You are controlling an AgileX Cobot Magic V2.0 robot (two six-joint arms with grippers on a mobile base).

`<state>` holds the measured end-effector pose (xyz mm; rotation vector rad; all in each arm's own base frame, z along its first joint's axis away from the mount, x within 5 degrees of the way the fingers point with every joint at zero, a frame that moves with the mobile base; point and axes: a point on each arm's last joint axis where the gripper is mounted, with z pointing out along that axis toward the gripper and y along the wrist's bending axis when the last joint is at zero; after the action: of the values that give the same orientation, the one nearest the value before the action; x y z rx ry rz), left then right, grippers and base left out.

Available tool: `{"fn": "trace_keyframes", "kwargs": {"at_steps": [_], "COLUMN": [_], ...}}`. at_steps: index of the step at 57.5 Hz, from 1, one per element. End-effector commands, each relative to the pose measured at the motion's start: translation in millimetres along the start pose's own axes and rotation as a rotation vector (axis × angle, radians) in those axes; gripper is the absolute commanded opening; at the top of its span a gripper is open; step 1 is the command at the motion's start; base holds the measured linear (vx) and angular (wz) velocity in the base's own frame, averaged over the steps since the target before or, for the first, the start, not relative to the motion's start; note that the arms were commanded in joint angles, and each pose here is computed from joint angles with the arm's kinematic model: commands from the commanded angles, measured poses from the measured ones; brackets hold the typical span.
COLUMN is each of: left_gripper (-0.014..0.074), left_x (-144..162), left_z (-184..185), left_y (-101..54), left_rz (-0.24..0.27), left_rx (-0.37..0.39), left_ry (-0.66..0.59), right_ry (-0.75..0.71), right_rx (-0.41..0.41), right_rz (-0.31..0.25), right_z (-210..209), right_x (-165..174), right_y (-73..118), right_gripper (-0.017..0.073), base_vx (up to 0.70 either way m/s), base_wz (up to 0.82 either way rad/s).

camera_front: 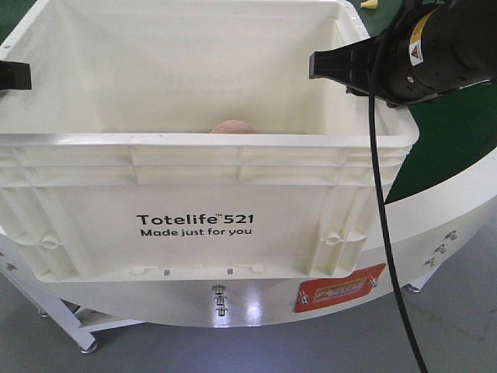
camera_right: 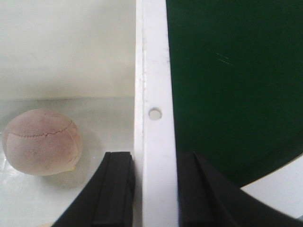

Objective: Place moving items into box and shelve
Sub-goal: 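Hold the tote with both grippers while the base turns away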

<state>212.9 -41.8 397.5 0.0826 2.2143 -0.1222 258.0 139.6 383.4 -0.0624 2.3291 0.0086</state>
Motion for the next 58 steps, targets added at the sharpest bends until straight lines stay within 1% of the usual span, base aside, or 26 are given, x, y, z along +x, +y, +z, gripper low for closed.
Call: {"fn": "trace_keyframes", "kwargs": {"at_steps": [1,43,58], "left_gripper": [0.0130,0.0130,0.0130], "left_x": [-23.3,-23.3,-23.3], "left_z": [-22.1,-22.1,-22.1], "left_y": [-5.3,-5.3,-5.3], "left_rz": [0.016,0.016,0.016], "left_rx": [0.052,0.052,0.052], "left_ry": [-0.216,-0.216,-0.216], "right_ry": [-0.207,-0.207,-0.207], "right_rx": [-0.035,-0.035,-0.035], "right_rz": [-0.024,-0.024,-0.024], "right_z": [-25.1,-25.1,-25.1], "right_x": [-24.5,-24.5,-24.5], "right_y": [-5.3,-5.3,-5.3], "right_gripper": [0.0127,0.0127,0.0127], "base_vx": [0.00,0.00,-0.02], "base_wz": [0.00,0.00,0.09]}}
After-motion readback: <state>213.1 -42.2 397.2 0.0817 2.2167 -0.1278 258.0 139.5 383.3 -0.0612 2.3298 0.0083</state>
